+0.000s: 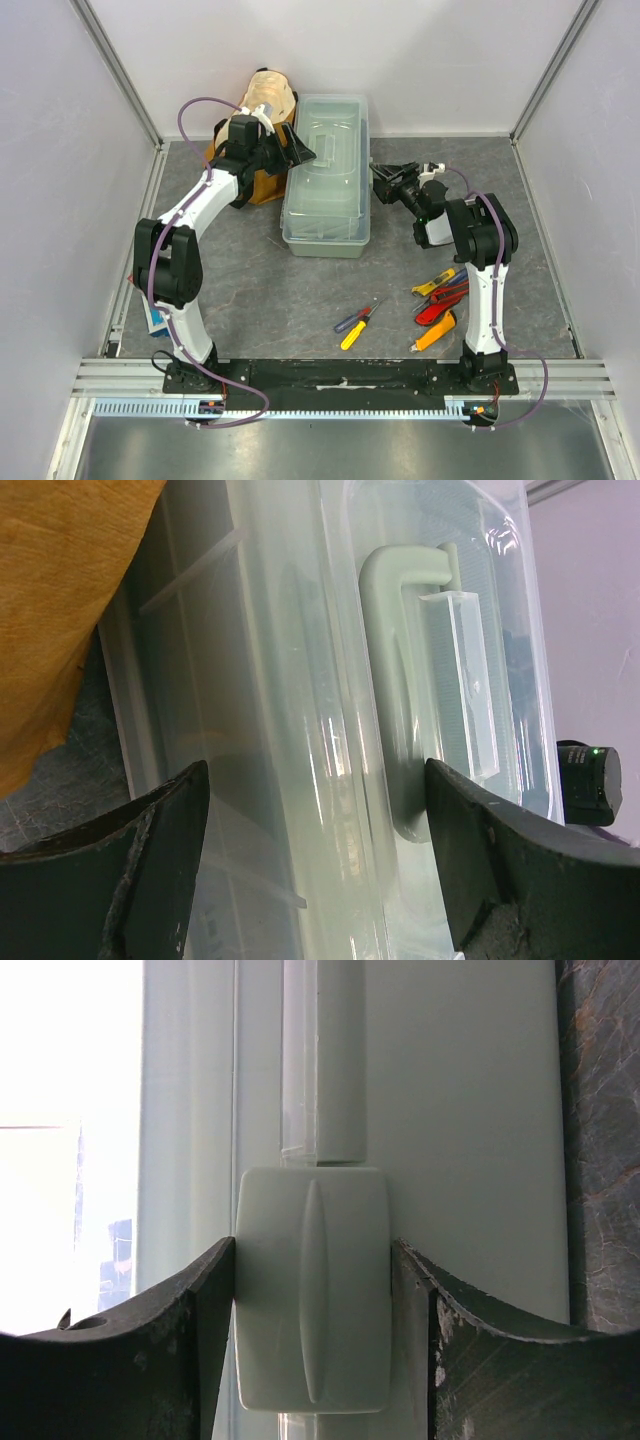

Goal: Pack the tool kit

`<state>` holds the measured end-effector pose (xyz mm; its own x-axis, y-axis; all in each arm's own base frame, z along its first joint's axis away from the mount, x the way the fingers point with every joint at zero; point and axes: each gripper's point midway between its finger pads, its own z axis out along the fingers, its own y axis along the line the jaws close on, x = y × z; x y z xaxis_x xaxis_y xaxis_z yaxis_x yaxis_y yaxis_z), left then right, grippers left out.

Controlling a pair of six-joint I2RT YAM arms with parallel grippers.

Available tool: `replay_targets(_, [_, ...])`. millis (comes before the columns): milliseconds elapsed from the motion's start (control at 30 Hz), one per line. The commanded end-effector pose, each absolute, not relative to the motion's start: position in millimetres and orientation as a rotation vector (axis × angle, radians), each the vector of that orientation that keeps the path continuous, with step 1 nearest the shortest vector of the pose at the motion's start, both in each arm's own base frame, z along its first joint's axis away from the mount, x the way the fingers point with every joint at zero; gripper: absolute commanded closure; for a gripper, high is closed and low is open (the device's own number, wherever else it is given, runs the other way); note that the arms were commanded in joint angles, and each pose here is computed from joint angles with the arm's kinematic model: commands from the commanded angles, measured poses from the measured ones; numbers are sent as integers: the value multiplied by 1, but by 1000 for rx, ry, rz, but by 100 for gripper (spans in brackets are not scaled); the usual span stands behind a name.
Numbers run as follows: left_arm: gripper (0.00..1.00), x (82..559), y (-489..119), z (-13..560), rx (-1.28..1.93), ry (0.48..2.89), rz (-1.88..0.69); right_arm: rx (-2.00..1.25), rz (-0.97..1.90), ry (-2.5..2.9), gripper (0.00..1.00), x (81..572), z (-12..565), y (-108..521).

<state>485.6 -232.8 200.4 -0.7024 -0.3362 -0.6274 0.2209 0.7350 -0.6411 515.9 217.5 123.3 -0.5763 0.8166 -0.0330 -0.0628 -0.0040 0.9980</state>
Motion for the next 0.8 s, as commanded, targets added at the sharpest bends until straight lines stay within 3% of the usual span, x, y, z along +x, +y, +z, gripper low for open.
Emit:
replay_targets(0, [22, 349, -344, 117, 194, 2605, -1315, -170, 2068, 1443, 46, 377, 229, 323])
replay_targets(333, [23, 348, -339, 108, 208, 2631, -1257, -122, 1879, 1547, 55, 396, 222, 324])
replay_targets(767, [23, 352, -332, 99, 206, 2646, -1183, -23, 1723, 1665, 56, 417, 203, 322])
